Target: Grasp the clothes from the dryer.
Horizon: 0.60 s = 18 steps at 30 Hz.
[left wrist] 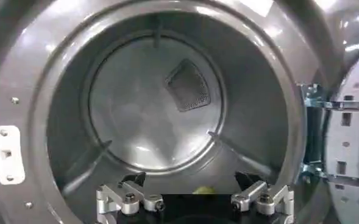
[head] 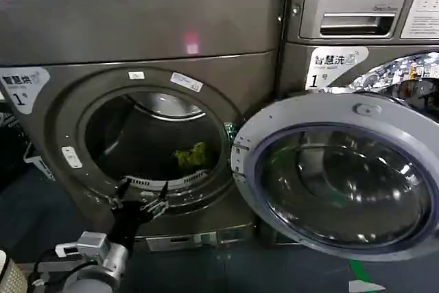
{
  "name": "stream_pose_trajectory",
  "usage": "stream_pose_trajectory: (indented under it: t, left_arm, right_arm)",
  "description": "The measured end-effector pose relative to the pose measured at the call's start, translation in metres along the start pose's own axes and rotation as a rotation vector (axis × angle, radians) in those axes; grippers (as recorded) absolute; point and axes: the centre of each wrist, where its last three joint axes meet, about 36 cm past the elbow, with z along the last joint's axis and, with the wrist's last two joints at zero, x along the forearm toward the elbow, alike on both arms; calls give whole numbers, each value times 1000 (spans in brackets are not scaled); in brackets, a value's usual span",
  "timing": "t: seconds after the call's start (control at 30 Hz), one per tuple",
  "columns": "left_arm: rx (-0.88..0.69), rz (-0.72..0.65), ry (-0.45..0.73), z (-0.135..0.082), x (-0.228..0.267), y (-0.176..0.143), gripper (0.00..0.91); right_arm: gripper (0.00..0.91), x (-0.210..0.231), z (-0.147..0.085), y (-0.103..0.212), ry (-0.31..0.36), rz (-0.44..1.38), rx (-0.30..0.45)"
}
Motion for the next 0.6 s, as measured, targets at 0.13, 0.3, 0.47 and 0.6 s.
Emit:
stream_pose_trajectory:
  t: [0.13, 0.3, 0.47, 0.6]
  left_arm:
    - [2, -2, 3, 1, -1, 0, 907]
    - [2, -1, 3, 0, -1, 0, 907]
    - [1, -1, 6, 1, -1, 0, 907]
    - [1, 1, 2, 1, -1, 0, 907]
  right_arm:
    - [907, 0, 0, 0, -2, -2, 0]
    - [907, 0, 0, 0, -3, -2, 0]
    - [907, 0, 1, 1, -3, -4, 0]
    - [907, 1, 0, 2, -6, -10, 2]
